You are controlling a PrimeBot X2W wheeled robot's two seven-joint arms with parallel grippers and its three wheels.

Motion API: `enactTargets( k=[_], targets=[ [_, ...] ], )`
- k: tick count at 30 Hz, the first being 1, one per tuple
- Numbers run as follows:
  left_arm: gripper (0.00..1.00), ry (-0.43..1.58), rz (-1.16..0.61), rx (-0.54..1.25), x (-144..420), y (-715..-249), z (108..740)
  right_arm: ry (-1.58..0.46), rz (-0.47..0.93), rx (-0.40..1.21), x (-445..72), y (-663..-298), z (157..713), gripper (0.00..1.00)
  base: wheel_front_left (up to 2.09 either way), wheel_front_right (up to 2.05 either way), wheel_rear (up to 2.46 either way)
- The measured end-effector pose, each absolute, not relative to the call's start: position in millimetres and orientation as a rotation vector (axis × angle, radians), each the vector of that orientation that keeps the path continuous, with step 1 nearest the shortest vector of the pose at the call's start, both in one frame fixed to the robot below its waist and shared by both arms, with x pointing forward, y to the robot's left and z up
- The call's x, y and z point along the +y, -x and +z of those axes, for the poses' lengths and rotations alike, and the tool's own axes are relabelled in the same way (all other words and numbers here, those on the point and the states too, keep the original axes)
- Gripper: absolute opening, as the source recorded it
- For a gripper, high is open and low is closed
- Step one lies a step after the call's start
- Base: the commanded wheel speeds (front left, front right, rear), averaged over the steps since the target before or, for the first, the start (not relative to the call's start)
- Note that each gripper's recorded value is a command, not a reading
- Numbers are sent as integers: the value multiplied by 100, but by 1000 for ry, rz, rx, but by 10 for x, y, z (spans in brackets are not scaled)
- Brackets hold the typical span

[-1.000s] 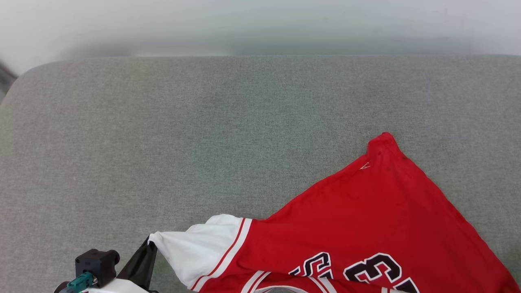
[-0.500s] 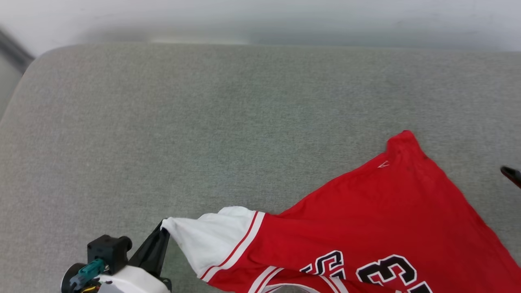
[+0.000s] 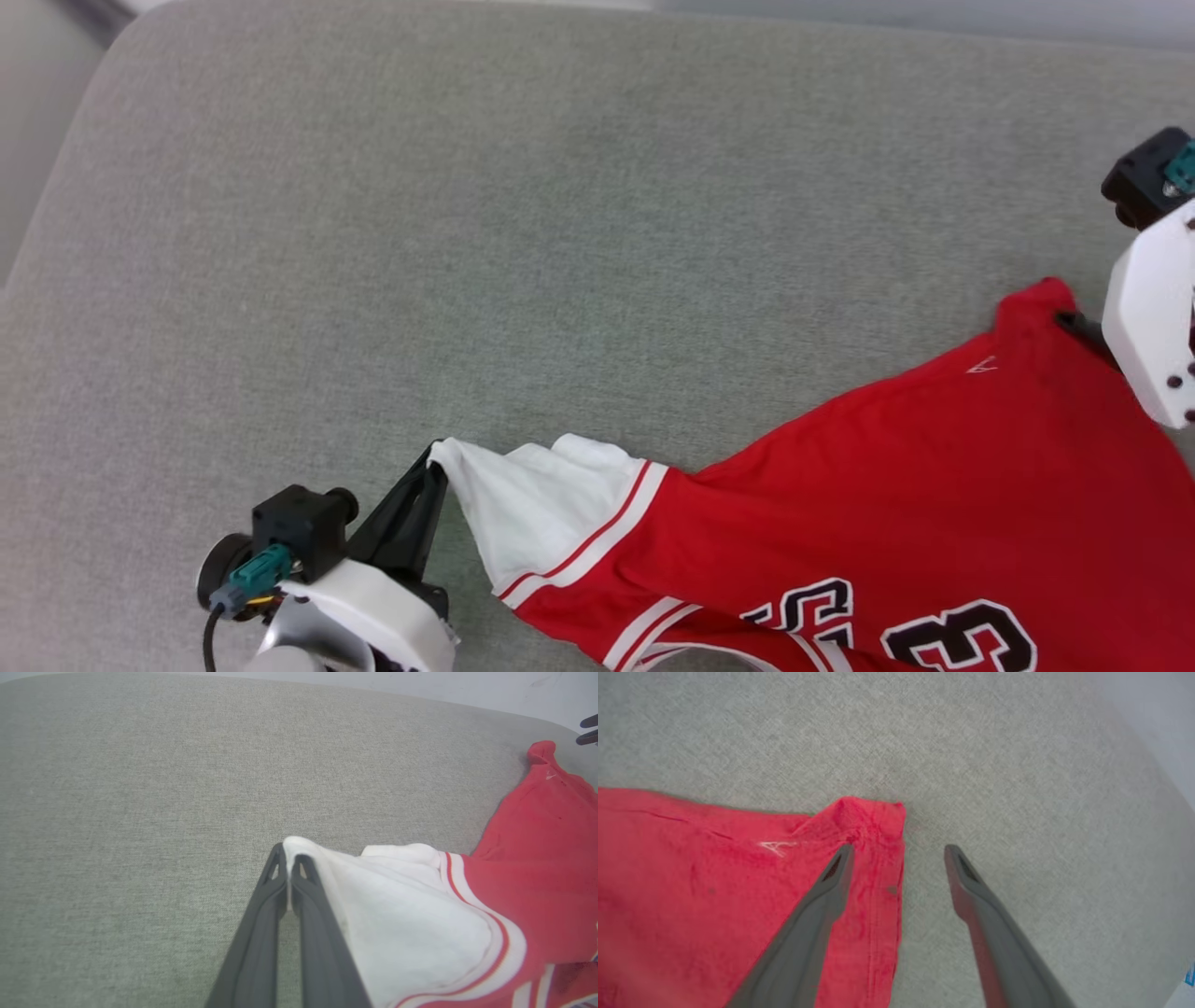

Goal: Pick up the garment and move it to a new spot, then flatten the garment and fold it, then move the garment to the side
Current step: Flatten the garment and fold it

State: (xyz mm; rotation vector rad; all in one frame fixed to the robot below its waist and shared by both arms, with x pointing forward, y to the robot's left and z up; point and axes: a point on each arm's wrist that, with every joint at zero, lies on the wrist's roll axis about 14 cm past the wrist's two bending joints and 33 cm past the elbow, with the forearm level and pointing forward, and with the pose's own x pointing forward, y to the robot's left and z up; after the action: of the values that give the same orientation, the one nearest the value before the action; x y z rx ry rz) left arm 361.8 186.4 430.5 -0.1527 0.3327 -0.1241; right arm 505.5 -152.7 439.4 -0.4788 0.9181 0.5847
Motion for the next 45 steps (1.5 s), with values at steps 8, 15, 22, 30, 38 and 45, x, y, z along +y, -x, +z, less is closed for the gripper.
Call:
enactTargets(
  k=[8,15,22,30,38,45],
  targets=[
    [0,158,-104,353,1885,-3655,4205,488,606,1043,-1418,-5153,3777,100,0,0,0],
    [0,164,-92,365,1896,-3652,4145,472,634,1079,-1380,-5100,3581,50,0,0,0],
    [0,156,-99,321,1906,-3670,4265,416,662,945,-1239,-5097,3785,0,0,0,0],
    [0,109,-119,129,1963,-3851,4846,332,638,618,-1213,-5218,4552,0,0,0,0],
    [0,71,-208,-107,1776,-4253,5676,280,585,337,-1384,-5231,5339,0,0,0,0],
    [0,2,-276,-299,1640,-4728,6490,251,506,115,-1560,-5464,6032,0,0,0,0]
  ],
)
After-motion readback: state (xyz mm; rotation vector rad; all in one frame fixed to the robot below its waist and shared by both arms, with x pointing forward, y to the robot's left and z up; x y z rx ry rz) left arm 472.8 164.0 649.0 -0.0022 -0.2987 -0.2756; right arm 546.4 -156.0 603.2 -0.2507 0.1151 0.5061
